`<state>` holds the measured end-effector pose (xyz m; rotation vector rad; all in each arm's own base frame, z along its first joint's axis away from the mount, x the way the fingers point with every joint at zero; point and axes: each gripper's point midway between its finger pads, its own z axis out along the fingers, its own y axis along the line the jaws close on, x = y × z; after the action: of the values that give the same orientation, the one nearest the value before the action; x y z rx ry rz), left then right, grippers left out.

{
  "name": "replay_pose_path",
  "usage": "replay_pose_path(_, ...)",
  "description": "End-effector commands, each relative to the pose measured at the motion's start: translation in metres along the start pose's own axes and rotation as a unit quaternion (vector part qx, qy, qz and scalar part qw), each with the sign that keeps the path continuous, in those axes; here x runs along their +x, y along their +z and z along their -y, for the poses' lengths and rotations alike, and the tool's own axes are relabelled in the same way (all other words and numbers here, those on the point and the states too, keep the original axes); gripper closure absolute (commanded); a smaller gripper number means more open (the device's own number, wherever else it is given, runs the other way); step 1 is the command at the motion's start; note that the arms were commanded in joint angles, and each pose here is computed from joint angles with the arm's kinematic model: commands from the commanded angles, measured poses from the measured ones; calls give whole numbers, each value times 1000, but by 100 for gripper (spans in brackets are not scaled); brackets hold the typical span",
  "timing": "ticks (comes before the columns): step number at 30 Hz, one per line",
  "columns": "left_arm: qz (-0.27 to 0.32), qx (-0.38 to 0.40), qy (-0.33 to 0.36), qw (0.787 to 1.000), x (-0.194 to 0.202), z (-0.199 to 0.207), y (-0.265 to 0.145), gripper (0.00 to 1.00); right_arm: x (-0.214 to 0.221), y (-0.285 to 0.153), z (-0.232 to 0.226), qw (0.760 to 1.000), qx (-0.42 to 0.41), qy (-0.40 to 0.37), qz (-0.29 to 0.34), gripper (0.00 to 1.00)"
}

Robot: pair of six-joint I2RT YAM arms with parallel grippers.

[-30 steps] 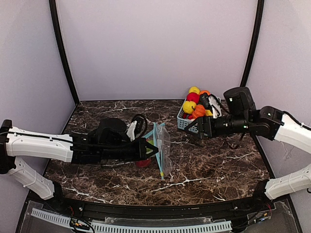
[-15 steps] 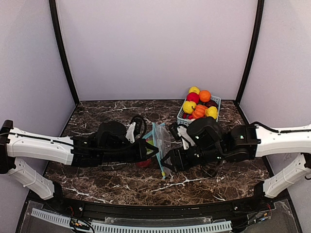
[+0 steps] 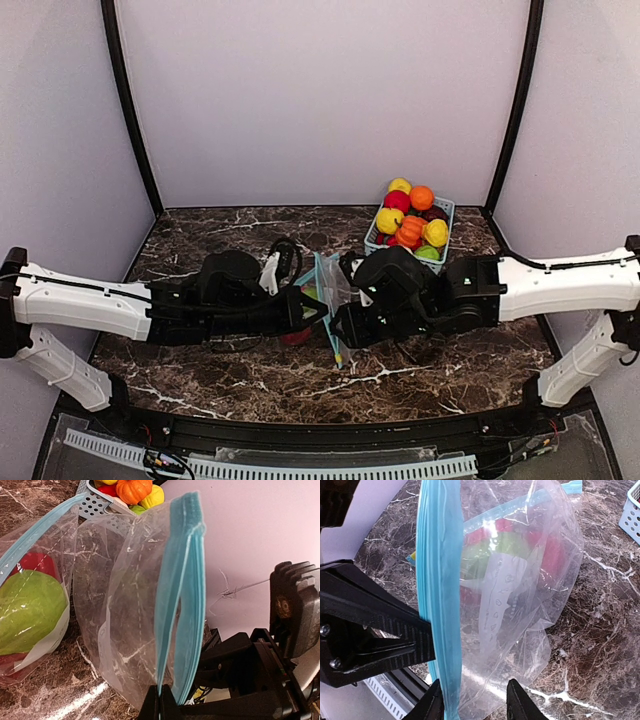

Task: Place the food in the zip-top bag and seal the zipper
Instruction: Pass from the left arm to the right

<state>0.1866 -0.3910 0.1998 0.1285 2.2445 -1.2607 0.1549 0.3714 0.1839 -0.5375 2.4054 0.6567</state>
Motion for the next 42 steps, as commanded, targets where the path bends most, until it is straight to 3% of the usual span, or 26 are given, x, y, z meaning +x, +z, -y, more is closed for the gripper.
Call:
replay_pose_path(1, 3, 5, -2, 1000, 3, -1, 0, 99, 1, 7, 7, 999, 38, 1, -2, 63)
replay_pose_path(9, 7, -30, 6, 1000, 7, -19, -8, 99, 0, 2, 23, 997, 75, 19, 7, 99)
replay_pose_path(17, -37, -86, 72, 993, 24, -36, -18, 99, 5, -14, 16, 999, 33, -28, -21, 100)
replay_pose_path(21, -59, -61, 113, 990, 26, -18, -19, 82, 21, -21, 13, 997, 9, -47, -68, 100)
replay_pose_path(26, -36, -48, 170, 984, 4, 3, -41, 39, 39, -26, 8, 992, -19, -61, -109, 100)
replay_pose_path(29, -40, -57, 192, 979, -2, 6, -56, 20, 44, -26, 8, 990, -22, -65, -120, 100)
replay_pose_path(35, -85, -75, 269, 956, 0, 11, -65, 2, 41, -24, -2, 989, -34, -76, -125, 100)
replay_pose_path(42, -89, -71, 317, 942, -10, 24, -59, 1, 43, -20, -9, 985, -48, -86, -139, 100)
